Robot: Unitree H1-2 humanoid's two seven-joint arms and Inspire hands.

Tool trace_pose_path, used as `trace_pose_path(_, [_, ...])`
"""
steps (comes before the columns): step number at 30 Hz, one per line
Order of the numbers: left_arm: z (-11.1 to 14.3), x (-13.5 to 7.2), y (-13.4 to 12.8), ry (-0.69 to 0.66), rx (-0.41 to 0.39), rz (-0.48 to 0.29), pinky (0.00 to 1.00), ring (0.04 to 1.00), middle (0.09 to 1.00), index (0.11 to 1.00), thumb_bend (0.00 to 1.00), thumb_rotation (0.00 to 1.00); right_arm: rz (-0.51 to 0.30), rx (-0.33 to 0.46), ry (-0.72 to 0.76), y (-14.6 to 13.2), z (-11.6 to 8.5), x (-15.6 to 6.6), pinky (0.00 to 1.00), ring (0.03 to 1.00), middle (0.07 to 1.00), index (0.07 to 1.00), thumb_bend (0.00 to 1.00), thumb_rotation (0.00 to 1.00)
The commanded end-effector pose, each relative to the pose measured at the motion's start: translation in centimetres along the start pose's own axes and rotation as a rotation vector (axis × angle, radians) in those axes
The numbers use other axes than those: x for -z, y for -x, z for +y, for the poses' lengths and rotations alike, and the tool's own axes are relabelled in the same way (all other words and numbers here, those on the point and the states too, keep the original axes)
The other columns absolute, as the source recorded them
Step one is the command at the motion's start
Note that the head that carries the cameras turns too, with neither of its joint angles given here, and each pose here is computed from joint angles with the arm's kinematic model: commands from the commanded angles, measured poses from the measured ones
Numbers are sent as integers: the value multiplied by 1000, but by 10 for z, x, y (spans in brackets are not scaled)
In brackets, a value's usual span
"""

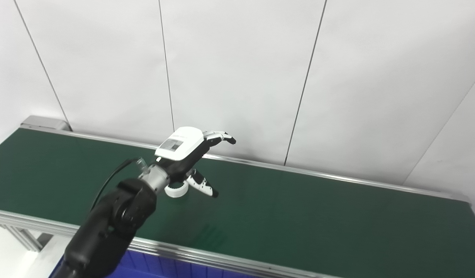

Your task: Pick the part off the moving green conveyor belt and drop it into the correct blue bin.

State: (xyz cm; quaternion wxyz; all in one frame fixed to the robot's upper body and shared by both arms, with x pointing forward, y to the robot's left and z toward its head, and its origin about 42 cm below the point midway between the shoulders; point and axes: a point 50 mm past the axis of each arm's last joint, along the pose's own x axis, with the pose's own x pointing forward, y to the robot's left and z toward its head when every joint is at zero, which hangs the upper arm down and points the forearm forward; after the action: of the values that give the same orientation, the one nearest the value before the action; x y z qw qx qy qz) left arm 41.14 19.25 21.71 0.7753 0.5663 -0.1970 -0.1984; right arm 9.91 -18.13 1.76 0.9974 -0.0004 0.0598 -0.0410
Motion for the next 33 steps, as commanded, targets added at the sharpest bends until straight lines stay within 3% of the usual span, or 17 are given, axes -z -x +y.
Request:
trace_pose_path(1, [21, 7, -21, -108, -24, -29, 824, 865, 868, 789, 1000, 94, -67, -3, -13, -4, 4, -12, 906, 949, 974, 1000, 862, 1000])
trace_pose_path(7, [6, 30, -48, -226, 89, 18, 822, 863, 867, 791, 1000, 139, -68, -5, -15, -3, 8, -14, 892, 942, 970, 1000, 869, 1000])
trace_pose_path(18, [-19, 52, -68, -260, 258, 92, 811, 865, 857, 788, 1000, 112, -65, -13, -9, 2, 13, -17, 867, 929, 963, 1000, 852, 1000])
trace_pose_path(25, [-32, 56, -68, -289, 287, 141, 783, 842, 840, 782, 1000, 120, -64, -10, -26, 7, 16, -19, 861, 920, 961, 1000, 863, 1000])
trace_pose_path(33, [-54, 58, -60, -206, 302, 151, 742, 804, 797, 766, 1000, 92, -59, -6, -26, 11, 19, -24, 837, 911, 955, 1000, 880, 1000])
